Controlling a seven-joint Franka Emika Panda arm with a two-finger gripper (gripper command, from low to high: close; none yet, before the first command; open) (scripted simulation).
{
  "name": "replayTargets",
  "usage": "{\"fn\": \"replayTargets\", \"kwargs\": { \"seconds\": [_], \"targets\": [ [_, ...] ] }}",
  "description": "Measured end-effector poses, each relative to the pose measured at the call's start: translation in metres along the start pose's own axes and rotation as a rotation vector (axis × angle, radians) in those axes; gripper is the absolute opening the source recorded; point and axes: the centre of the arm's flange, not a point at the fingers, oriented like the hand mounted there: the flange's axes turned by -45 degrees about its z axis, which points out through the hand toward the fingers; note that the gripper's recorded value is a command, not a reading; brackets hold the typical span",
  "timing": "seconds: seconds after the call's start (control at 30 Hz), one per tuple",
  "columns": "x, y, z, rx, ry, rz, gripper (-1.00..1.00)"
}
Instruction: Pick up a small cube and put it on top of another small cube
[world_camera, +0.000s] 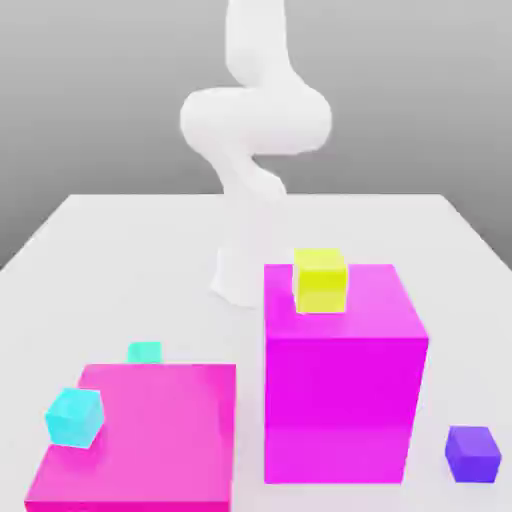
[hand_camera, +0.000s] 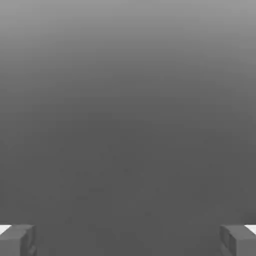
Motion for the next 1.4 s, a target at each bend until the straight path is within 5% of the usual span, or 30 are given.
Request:
{"fn": "replayTargets", "kwargs": {
  "seconds": [0.33,0.6,1.0,1.03,1.4],
  "targets": [
    [-0.151,0.094,0.205,-0.064,-0.375,-0.094,0.0],
    [-0.371,0.136,0.28,0.059,-0.69,-0.106,0.0],
    [-0.438,0.134,0.327,0.076,-0.724,-0.105,0.0],
    [-0.441,0.134,0.329,0.078,-0.724,-0.104,-1.0],
    [-0.425,0.136,0.317,0.071,-0.726,-0.105,-1.0]
  ]
}}
